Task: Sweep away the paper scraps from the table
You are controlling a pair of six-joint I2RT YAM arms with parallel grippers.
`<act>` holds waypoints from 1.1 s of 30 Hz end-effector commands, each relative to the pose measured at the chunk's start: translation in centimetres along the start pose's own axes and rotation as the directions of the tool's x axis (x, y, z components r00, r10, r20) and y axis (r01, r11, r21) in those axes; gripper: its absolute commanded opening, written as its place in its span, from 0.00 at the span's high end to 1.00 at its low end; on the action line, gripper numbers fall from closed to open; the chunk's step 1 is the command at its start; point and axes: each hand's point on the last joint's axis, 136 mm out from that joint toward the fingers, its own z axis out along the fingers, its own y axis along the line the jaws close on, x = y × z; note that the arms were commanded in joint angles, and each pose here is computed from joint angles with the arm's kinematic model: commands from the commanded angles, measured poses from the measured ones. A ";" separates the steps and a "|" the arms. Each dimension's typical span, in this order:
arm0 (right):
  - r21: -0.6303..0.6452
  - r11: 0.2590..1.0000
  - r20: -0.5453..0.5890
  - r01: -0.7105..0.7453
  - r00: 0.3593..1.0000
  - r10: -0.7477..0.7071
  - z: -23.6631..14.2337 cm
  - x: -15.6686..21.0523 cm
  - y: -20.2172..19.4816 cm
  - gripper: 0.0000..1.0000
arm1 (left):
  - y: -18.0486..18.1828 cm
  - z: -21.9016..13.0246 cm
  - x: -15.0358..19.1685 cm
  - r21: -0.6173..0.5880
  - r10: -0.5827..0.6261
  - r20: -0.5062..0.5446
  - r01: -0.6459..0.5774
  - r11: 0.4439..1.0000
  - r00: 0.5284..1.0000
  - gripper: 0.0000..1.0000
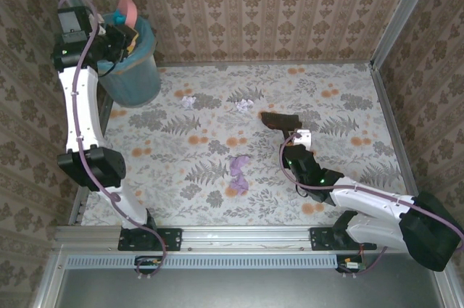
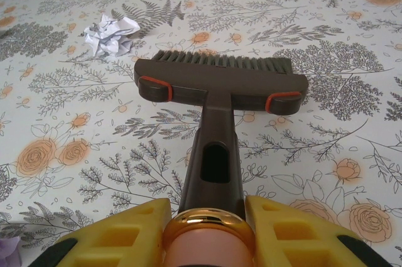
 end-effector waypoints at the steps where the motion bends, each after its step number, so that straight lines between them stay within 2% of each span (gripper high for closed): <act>1: 0.008 1.000 0.035 -0.009 0.999 0.009 -0.1 -1.7 0.3 1.00 | -1.0 0.6 -0.9 0.082 -0.045 -0.010 0.046 0.996 0.999 1.00; 6: 0.012 1.000 0.035 -0.004 0.999 0.004 -0.1 -1.7 0.2 1.00 | -0.7 2.0 -2.1 0.167 -0.124 -0.049 0.131 0.977 0.991 1.00; 21: 0.016 1.000 0.033 0.006 0.999 -0.006 0.0 -1.8 0.3 1.00 | 0.2 4.4 -3.7 0.267 -0.264 -0.055 0.269 0.925 0.963 1.00; 33: 0.017 1.000 0.032 0.011 0.999 -0.011 0.1 -1.8 0.3 1.00 | 0.1 3.5 -4.0 0.312 -0.279 -0.013 0.269 0.911 0.960 1.00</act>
